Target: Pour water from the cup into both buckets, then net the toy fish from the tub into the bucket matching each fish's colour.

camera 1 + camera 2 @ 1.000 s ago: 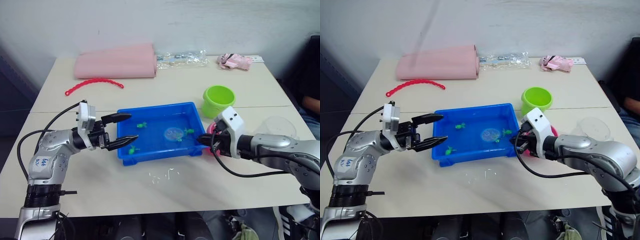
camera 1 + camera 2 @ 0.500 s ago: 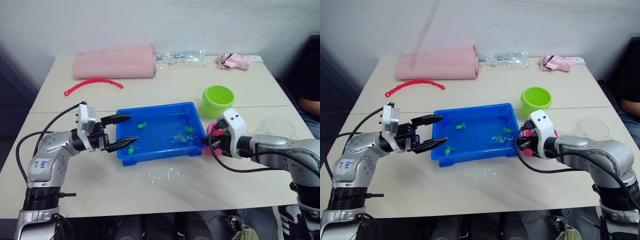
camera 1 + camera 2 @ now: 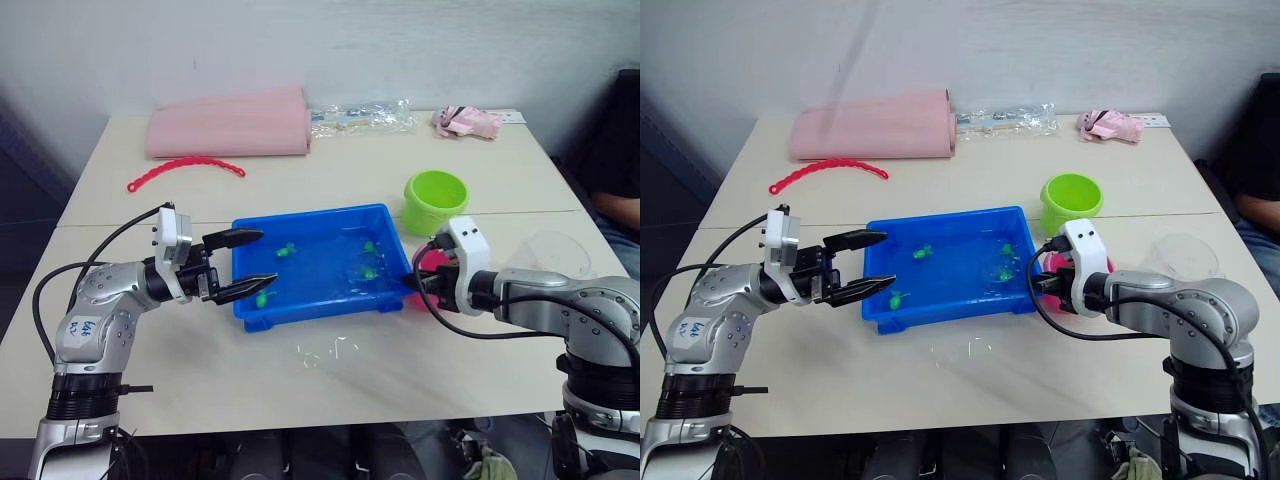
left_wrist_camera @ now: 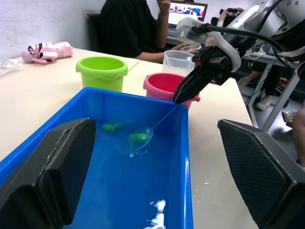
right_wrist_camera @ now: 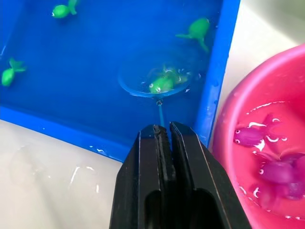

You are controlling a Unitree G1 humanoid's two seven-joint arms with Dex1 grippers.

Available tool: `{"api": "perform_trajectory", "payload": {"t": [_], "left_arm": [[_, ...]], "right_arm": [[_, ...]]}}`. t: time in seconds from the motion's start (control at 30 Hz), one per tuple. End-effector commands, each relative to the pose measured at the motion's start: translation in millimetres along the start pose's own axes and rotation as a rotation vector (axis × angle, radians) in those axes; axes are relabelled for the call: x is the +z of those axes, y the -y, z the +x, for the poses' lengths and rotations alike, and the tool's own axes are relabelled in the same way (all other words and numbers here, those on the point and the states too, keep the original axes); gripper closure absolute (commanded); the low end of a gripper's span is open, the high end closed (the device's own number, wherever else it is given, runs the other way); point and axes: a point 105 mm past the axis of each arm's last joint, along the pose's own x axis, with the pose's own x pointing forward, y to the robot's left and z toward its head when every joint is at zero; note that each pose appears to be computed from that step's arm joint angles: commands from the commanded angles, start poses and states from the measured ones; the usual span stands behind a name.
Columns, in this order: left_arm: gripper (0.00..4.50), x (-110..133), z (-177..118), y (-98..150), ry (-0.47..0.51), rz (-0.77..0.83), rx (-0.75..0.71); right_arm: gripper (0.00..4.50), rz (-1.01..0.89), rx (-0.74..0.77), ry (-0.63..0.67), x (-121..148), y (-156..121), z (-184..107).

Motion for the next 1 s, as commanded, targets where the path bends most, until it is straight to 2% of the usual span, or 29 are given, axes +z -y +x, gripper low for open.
{"api": "perform_trajectory", "payload": {"t": [0.03, 0.4, 0.57, 0.63, 0.73, 1.0], "left_arm": [[0.05, 10, 3, 2, 0.015, 0.041, -0.025], [0.05, 12, 4, 2, 0.016, 0.049, -0.026], [0.05, 12, 2, 4, 0.013, 0.052, -0.020], [0.05, 11, 1, 5, 0.010, 0.052, -0.015], [0.05, 11, -1, 6, 0.005, 0.052, -0.011], [0.05, 13, -7, 5, 0.009, 0.037, 0.015]], "right_arm": [[4.50, -0.060, -0.074, 0.060, 13, 7, -5], [4.50, -0.161, -0.190, 0.217, 30, 16, 15], [4.50, -0.209, -0.178, 0.334, 34, 9, 17], [4.50, -0.240, -0.122, 0.368, 31, 1, 16], [4.50, -0.265, -0.055, 0.380, 22, -7, 11], [4.50, -0.286, 0.014, 0.513, 21, -6, -35]]}}
